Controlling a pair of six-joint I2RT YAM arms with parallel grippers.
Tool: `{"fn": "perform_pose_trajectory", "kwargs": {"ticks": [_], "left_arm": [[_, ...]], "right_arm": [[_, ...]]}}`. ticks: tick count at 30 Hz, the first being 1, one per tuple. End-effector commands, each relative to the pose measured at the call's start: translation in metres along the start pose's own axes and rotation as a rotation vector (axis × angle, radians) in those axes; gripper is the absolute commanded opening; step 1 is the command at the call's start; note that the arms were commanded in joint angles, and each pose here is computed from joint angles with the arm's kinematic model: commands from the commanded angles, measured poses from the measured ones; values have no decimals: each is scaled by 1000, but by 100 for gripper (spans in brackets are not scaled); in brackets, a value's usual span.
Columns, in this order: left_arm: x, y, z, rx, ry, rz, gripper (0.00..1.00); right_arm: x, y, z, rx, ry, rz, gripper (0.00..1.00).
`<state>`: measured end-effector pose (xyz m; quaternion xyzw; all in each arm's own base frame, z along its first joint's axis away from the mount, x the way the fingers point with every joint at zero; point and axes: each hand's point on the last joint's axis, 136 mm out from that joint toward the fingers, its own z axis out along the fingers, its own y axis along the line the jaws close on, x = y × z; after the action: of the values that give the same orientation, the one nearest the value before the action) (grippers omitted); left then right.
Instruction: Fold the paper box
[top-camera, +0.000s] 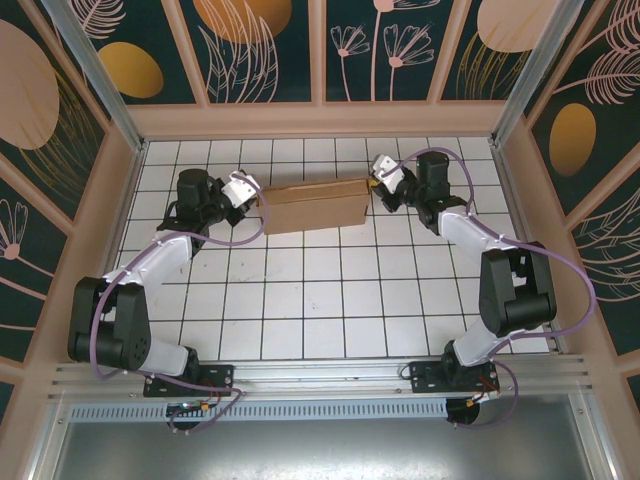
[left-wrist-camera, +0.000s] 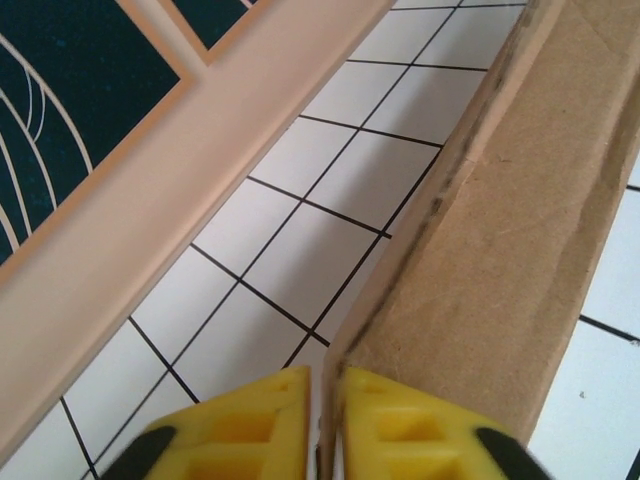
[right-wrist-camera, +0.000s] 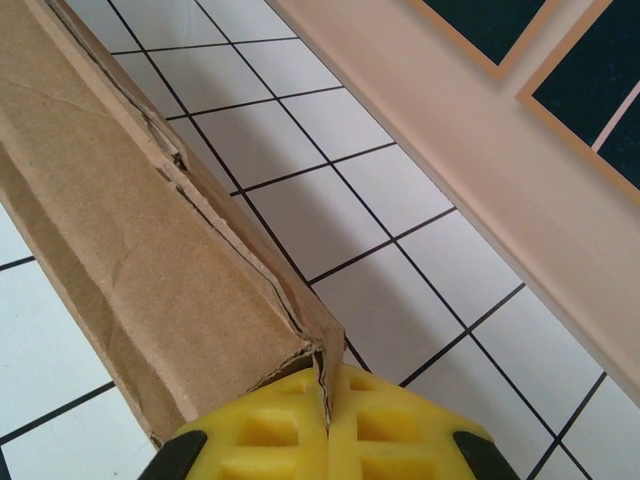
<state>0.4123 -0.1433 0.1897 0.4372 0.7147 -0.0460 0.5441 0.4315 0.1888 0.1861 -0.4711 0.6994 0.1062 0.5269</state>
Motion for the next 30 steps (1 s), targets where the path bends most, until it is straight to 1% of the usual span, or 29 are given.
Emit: {"fn": "perform_pose_trajectory", "kwargs": {"ticks": [1, 4, 5, 7, 11, 14, 15, 17, 19, 21, 23, 24, 26, 27, 29, 30], "left_arm": [[-11, 10, -8, -24, -31, -10, 20], [-13, 11, -9, -23, -40, -14, 21], [-14, 11, -9, -19, -41, -15, 19], [-14, 10, -8, -11, -40, -14, 15], [-16, 10, -6, 5, -43, -14, 0], [-17, 7, -4, 33, -46, -13, 0], [-17, 6, -3, 37, -47, -15, 0], [-16, 5, -3, 44, -46, -13, 0], [-15, 4, -3, 44, -44, -7, 0], [-15, 4, -3, 43, -43, -6, 0], [-14, 4, -2, 42, -41, -7, 0], [-14, 5, -1, 43, -40, -9, 0], [-15, 6, -1, 44, -40, -13, 0], [-15, 6, -1, 44, -39, -13, 0], [-13, 5, 0, 44, -36, -16, 0], [-12, 5, 0, 43, -35, -20, 0]], "right_arm": [[0, -8, 0, 14, 11, 25, 0], [-1, -9, 0, 12, 9, 31, 0], [-1, -9, 0, 10, 9, 31, 0], [-1, -9, 1, 7, 9, 34, 0], [0, -8, 1, 3, 13, 36, 0], [-2, -4, 1, -19, 8, 40, 0], [-4, -4, 1, -19, 6, 37, 2], [-6, -3, 0, -18, 8, 27, 14], [-8, -4, -2, -16, 6, 17, 17], [-13, -5, -4, -14, 1, 13, 17], [-16, -6, -4, -18, -3, 13, 16], [-17, -7, -4, -17, -3, 12, 14], [-17, -8, -3, -17, 2, 13, 7], [-16, -8, -3, -18, 5, 14, 5], [-16, -8, -3, -20, 7, 16, 4], [-16, -7, -4, -22, 5, 17, 1]]}}
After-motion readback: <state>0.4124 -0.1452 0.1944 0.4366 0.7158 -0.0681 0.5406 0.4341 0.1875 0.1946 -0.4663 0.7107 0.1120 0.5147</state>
